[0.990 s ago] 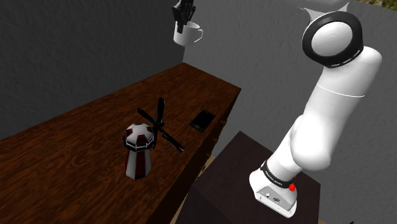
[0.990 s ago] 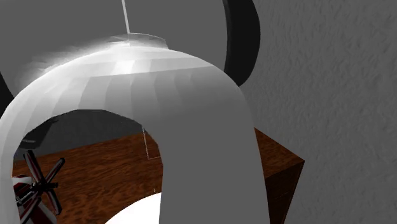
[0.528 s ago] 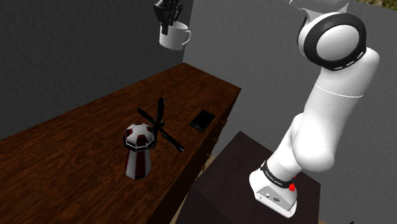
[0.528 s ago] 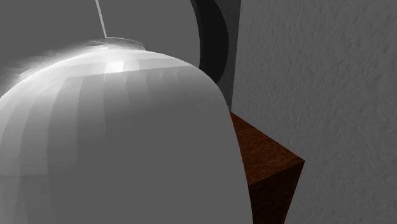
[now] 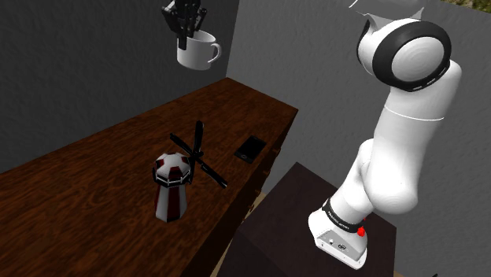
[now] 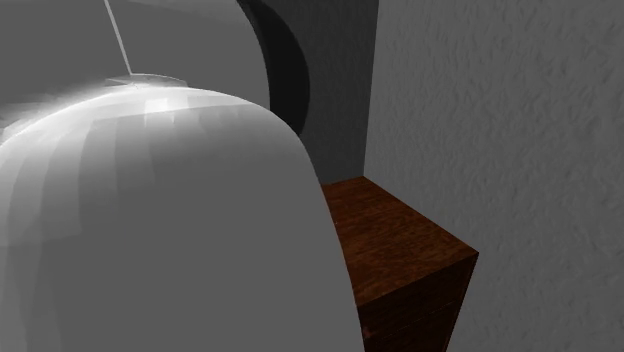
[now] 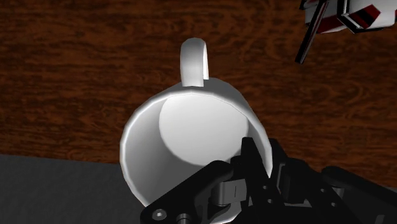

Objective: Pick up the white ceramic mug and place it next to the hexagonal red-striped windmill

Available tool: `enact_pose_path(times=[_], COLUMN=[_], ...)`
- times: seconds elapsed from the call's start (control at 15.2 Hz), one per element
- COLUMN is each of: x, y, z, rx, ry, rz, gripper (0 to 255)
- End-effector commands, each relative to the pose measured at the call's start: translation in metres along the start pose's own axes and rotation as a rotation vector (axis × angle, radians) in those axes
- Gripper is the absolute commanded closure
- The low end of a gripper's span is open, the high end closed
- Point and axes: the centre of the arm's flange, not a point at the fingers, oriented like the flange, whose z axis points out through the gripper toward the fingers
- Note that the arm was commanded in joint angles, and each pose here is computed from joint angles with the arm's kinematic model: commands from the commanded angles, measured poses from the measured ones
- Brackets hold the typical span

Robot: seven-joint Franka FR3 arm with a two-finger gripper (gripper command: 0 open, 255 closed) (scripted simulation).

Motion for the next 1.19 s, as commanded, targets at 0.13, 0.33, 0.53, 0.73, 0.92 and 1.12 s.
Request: enact_pose_path(times=[0.13, 0.33, 0.53, 0.73, 0.92, 1.12], x=[-0.001, -0.002, -0.002, -0.003, -0.004, -0.005], y=[-0.003, -0.004, -0.005, -0.006, -0.007, -0.007], z=[0.021, 0.036, 0.052, 0.068, 0.084, 0.1], rx=[0.0, 0.0, 0.0, 0.0, 0.0, 0.0], ry=[0.001, 0.001, 0.001, 0.001, 0.001, 0.001], rz=[0.001, 0.001, 0.001, 0.001, 0.001, 0.001], gripper=[255, 255, 255, 255, 255, 255])
